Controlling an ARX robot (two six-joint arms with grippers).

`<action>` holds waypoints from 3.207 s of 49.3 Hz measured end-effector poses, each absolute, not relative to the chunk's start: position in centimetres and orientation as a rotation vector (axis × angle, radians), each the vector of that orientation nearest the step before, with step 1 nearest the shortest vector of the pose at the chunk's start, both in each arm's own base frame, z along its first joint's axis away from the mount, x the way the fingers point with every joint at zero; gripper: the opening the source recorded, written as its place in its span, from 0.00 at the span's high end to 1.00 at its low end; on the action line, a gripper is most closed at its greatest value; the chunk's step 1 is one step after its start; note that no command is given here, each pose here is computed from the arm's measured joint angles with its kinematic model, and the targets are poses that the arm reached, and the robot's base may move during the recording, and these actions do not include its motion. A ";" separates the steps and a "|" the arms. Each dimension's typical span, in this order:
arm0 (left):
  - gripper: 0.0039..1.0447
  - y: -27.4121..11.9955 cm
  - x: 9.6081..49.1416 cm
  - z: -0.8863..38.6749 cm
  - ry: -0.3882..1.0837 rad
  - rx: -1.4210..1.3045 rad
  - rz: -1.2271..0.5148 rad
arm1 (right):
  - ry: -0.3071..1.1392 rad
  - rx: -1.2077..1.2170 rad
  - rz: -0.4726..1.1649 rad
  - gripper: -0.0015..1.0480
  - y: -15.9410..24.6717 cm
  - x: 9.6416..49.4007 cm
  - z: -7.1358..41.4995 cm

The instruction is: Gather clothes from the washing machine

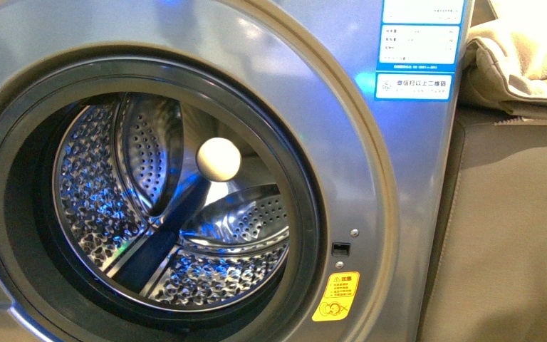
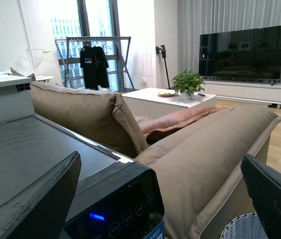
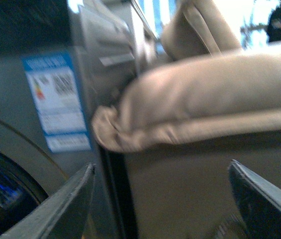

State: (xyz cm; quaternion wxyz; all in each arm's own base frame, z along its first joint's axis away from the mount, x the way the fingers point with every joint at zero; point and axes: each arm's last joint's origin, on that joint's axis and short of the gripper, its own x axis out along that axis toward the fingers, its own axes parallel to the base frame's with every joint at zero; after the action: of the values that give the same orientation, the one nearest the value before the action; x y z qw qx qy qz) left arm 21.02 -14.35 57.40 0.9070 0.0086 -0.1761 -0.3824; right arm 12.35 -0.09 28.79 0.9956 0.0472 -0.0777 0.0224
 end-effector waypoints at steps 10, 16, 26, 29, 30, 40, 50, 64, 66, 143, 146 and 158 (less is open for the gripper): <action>0.06 -14.3 20.9 57.5 -0.366 0.017 -0.789 | 0.013 0.021 -0.004 0.57 -0.1 12.0 24.1; 0.06 -14.3 20.9 57.5 -0.366 0.017 -0.789 | 0.002 0.010 -0.002 0.77 0.0 11.6 22.8; 0.06 -14.4 21.0 58.0 -0.125 -0.076 -0.608 | 0.007 0.003 -0.002 0.98 0.0 11.2 20.7; 0.06 -14.1 20.8 58.0 -0.025 -0.103 -0.544 | 0.009 0.003 -0.002 0.98 0.0 11.1 20.2; 0.06 -14.0 20.8 58.0 -0.007 -0.111 -0.537 | 0.008 0.003 -0.002 0.98 0.0 11.1 20.1; 0.06 -12.3 20.3 59.1 -0.031 -0.152 -0.418 | 0.020 0.003 -0.002 0.98 0.0 10.3 18.9; 0.06 -7.9 20.9 59.4 -0.091 -0.184 -0.170 | -0.001 0.003 -0.002 0.98 0.0 9.8 18.2; 0.28 -4.7 18.6 55.3 -0.075 -0.077 -0.014 | -0.006 0.003 -0.002 0.98 0.0 9.7 17.3; 0.36 -4.1 17.7 53.1 -0.093 -0.063 -0.019 | -0.001 0.002 -0.002 0.98 0.0 9.7 16.7; 0.97 0.0 11.0 18.5 -0.004 -0.007 -0.003 | 0.002 0.002 -0.002 0.98 0.0 9.8 16.5; 0.97 0.0 10.9 18.3 -0.003 -0.007 -0.003 | 0.002 0.002 -0.001 0.98 0.0 9.8 16.5; 0.97 0.0 9.8 17.5 -0.001 -0.007 -0.002 | 0.002 0.002 -0.001 0.98 0.0 9.8 16.5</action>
State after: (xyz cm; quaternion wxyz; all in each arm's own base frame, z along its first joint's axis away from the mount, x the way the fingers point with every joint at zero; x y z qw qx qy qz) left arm 9.79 -0.02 17.54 1.0000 -0.0033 -0.0003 -0.0010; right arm 9.76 -0.02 16.47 1.0000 0.0012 0.0012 -0.0004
